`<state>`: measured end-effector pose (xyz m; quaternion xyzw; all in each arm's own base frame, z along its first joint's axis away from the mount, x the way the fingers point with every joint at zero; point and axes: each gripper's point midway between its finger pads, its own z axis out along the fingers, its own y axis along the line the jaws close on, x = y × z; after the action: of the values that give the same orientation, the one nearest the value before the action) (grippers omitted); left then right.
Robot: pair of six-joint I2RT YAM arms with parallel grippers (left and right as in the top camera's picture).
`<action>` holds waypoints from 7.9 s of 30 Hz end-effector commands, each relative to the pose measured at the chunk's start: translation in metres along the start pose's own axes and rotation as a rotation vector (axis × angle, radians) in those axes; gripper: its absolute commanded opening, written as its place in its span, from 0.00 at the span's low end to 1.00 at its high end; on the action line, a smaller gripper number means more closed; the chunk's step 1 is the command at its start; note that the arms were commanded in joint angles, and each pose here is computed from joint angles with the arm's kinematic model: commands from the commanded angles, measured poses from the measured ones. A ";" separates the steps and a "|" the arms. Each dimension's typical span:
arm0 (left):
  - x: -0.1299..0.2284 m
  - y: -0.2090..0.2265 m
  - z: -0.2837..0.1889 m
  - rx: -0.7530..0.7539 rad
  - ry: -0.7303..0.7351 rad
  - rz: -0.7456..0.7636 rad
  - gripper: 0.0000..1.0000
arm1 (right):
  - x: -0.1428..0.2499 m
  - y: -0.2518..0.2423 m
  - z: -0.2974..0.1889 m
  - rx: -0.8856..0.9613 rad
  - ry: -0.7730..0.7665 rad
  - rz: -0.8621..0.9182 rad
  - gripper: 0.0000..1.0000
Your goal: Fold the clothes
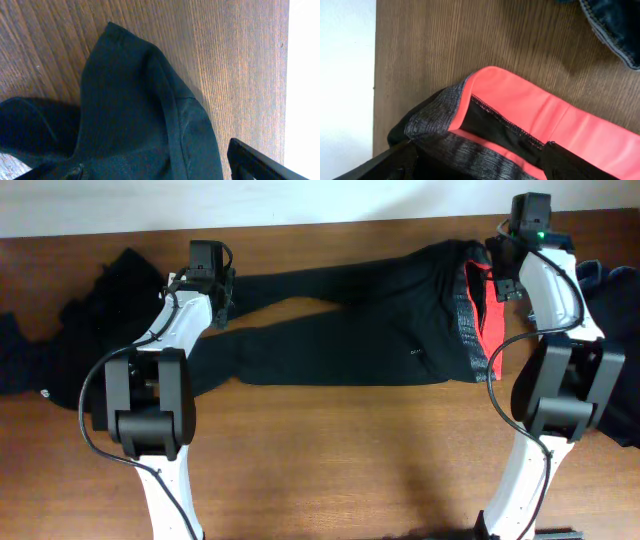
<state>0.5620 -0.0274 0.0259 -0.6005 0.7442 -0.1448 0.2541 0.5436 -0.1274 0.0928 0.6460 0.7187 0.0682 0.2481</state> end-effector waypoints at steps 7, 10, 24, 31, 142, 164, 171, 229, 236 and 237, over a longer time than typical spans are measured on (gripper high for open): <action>-0.001 0.014 0.007 -0.051 -0.008 0.016 0.87 | 0.026 -0.005 0.033 0.018 0.080 0.094 0.82; -0.001 0.014 0.007 -0.051 -0.008 0.015 0.87 | 0.030 -0.006 0.045 0.015 0.094 0.101 0.76; 0.002 0.016 0.006 -0.061 -0.004 0.021 0.87 | 0.022 0.017 0.075 -0.099 0.034 0.108 0.16; 0.002 0.016 0.006 -0.062 -0.006 0.022 0.87 | 0.007 0.036 0.072 -0.172 -0.049 -0.075 0.04; 0.000 0.054 0.001 -0.224 0.018 0.482 0.74 | -0.019 0.062 0.035 -0.497 0.191 -0.682 0.52; -0.014 0.009 0.006 -0.047 -0.100 0.210 0.59 | 0.009 0.083 0.040 -0.366 0.030 -0.602 0.65; -0.015 0.009 0.006 -0.046 -0.102 0.209 0.45 | 0.006 0.097 0.040 -0.409 -0.019 -0.585 0.65; 0.007 0.029 0.031 -0.081 -0.007 0.177 0.39 | 0.033 0.079 0.076 -0.296 0.116 -0.038 0.73; 0.006 0.029 0.031 -0.081 -0.009 0.177 0.39 | 0.027 0.074 0.093 -0.284 0.056 -0.031 0.72; 0.006 0.029 0.031 -0.082 -0.011 0.177 0.39 | 0.027 0.076 0.094 -0.294 0.055 -0.029 0.72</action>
<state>0.5684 -0.0188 0.0126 -0.5378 0.7879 -0.0965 0.2839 0.6489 -0.1070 0.0495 0.5852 0.7199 0.2018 0.3139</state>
